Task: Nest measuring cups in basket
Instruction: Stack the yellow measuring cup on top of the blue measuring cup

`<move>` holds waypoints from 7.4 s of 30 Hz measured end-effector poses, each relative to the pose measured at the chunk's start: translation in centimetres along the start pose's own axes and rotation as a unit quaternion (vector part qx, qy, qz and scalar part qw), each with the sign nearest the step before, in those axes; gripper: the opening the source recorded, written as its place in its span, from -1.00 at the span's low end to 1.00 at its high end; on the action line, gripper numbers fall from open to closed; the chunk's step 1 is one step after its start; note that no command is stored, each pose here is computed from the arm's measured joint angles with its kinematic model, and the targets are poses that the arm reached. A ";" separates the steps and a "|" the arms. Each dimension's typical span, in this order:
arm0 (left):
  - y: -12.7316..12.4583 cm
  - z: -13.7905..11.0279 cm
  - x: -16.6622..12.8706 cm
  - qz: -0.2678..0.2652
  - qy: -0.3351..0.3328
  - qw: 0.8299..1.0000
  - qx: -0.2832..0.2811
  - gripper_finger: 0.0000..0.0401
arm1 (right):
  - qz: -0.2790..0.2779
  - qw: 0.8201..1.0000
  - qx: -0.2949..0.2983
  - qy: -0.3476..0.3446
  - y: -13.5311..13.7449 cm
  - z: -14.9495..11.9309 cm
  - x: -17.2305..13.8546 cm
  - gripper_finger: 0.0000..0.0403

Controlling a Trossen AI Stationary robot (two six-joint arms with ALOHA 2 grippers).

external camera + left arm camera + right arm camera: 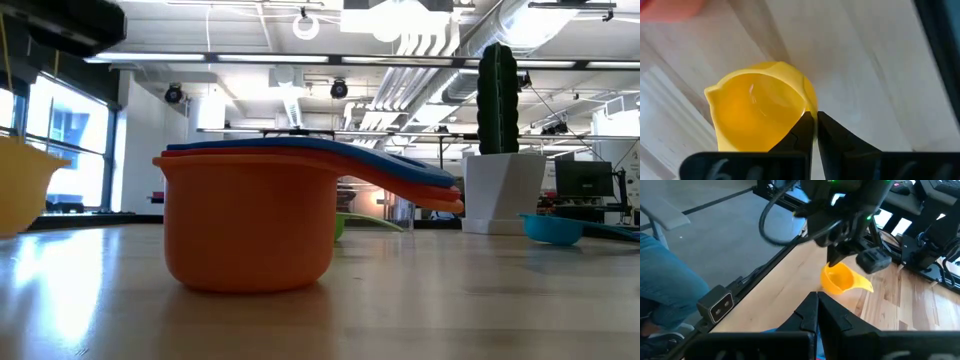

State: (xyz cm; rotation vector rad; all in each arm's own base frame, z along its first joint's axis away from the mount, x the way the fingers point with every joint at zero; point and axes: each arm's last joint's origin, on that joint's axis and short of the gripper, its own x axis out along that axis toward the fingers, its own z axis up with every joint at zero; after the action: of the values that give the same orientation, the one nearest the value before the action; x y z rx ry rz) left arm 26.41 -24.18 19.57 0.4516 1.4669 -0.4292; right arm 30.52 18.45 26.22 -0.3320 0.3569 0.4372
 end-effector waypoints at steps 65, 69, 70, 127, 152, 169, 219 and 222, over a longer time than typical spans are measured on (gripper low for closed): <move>6.2 -0.2 1.2 0.069 0.047 0.984 -0.157 -0.62 | -0.015 1.000 0.016 0.003 -0.1 0.0 0.0 -1.00; 6.6 -0.3 1.2 0.070 0.048 0.983 -0.162 -0.62 | -0.015 1.000 0.017 0.003 0.0 0.0 0.0 -1.00; 6.6 -0.3 1.2 0.071 0.048 0.983 -0.162 -0.62 | -0.015 1.000 0.016 0.003 0.0 0.0 0.0 -1.00; 7.4 0.4 1.4 0.018 0.022 0.985 -0.173 -0.69 | -0.013 1.000 0.027 0.006 0.0 -0.1 0.0 -1.00; 7.4 0.5 1.5 0.020 0.020 0.985 -0.169 -0.41 | -0.013 0.999 0.029 0.006 0.0 -0.1 0.0 -1.00; 7.3 0.8 4.7 0.017 0.074 0.981 -0.181 -0.45 | -0.013 1.000 0.027 0.007 0.0 -0.1 0.0 -1.00; 4.9 0.7 0.5 0.023 0.101 0.933 -0.346 -0.98 | -0.159 0.971 0.155 0.089 -4.4 -2.5 0.1 -1.00; 4.4 0.7 0.5 0.019 0.105 0.930 -0.352 -0.98 | -0.165 0.965 0.184 0.084 -4.6 -2.5 0.1 -1.00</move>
State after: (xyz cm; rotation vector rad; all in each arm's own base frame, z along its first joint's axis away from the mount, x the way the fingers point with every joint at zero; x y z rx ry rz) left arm 29.38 -20.83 19.27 -0.0556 1.6986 0.1977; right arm 32.07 13.56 25.03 -0.0599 0.5282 0.0101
